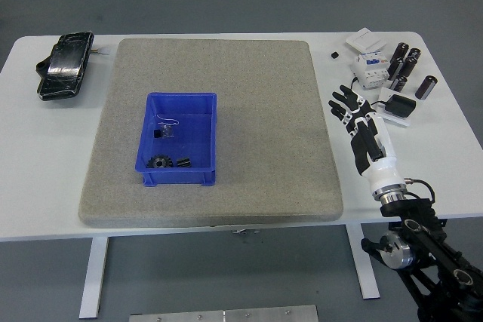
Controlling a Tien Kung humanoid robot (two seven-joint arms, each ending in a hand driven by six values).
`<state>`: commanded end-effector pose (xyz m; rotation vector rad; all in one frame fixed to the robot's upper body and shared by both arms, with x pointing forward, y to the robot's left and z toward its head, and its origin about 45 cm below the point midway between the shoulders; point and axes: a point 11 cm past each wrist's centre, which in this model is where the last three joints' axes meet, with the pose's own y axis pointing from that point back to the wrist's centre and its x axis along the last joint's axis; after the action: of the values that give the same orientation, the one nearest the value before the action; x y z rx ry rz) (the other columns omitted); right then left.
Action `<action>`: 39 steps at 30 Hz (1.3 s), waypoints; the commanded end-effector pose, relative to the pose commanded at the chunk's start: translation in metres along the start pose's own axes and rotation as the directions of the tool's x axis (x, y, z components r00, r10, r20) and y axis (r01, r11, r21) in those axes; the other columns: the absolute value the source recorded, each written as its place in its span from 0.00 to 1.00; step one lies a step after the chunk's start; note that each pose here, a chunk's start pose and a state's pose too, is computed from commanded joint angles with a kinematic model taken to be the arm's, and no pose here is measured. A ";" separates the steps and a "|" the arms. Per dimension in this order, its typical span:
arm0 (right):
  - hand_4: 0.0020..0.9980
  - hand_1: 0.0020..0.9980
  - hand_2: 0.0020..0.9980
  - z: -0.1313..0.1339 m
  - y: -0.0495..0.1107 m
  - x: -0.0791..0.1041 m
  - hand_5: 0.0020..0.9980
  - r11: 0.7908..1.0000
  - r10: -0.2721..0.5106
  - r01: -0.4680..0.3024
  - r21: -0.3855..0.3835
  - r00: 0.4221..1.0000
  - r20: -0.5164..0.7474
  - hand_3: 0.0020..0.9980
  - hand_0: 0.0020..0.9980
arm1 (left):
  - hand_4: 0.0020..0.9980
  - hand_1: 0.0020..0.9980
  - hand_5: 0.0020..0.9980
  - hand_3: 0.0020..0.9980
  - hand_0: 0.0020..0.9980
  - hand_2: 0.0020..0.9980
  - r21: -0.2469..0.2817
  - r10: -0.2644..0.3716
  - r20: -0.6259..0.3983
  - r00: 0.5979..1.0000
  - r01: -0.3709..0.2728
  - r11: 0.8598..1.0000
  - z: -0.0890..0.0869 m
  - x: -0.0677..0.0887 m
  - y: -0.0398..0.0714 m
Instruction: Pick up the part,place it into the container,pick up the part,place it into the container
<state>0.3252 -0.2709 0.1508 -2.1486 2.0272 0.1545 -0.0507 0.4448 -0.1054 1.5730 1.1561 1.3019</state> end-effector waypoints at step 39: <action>0.97 0.81 0.82 0.051 0.008 0.043 1.00 0.981 0.157 -0.175 -0.085 0.969 -0.190 0.77 0.88 | 0.71 0.65 0.59 0.63 0.67 0.62 -0.004 -0.005 -0.002 1.000 0.005 1.000 0.002 -0.003 0.000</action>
<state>0.3223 -0.3027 0.0923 -2.1189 2.3515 0.0876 -0.0490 0.4419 -0.1066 1.5650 1.1570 1.3026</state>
